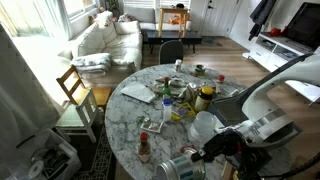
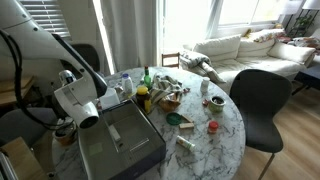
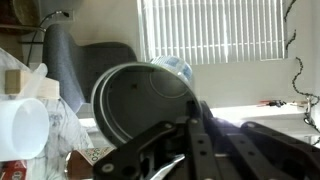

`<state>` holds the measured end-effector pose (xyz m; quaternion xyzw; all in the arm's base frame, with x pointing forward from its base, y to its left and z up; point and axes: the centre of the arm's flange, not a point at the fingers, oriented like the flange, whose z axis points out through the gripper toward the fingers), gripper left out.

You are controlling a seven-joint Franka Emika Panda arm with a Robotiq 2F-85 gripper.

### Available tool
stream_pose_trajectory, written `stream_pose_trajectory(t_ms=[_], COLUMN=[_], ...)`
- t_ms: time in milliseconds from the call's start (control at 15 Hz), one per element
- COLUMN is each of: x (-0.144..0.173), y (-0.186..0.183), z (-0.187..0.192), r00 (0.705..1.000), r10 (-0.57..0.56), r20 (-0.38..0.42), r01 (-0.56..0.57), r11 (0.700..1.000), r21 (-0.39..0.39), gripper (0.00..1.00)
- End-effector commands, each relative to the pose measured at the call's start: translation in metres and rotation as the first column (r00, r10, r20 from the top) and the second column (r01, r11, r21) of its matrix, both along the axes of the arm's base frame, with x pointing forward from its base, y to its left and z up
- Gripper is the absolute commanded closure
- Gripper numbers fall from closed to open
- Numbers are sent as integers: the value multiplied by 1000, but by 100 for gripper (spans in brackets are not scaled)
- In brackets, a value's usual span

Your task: Empty the silver cup into the scoop

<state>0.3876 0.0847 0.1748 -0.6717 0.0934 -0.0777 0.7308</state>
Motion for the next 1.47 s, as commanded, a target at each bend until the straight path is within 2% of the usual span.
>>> stream_pose_trajectory(t_ms=[0,133,267,400,667,867,1067,1333,1400], x=[-11,-12,-11,-7,-2,-7,-13,-17,-17], y=[3,7,10,16,36,54,62,64,64], z=[37,56,76,101,153,183,198,212,215], r00=[1000,998,993,987,964,934,900,852,833], r10=[-17,-18,-41,-57,-120,-181,-225,-274,-310], r20=[-26,-66,-108,-153,-236,-308,-374,-446,-458], r01=[16,13,21,12,1,-23,-71,-137,-145], r11=[999,996,984,960,892,831,770,706,677], r21=[-47,-85,-175,-281,-452,-556,-634,-695,-721], gripper=[99,99,99,99,99,99,99,99,99])
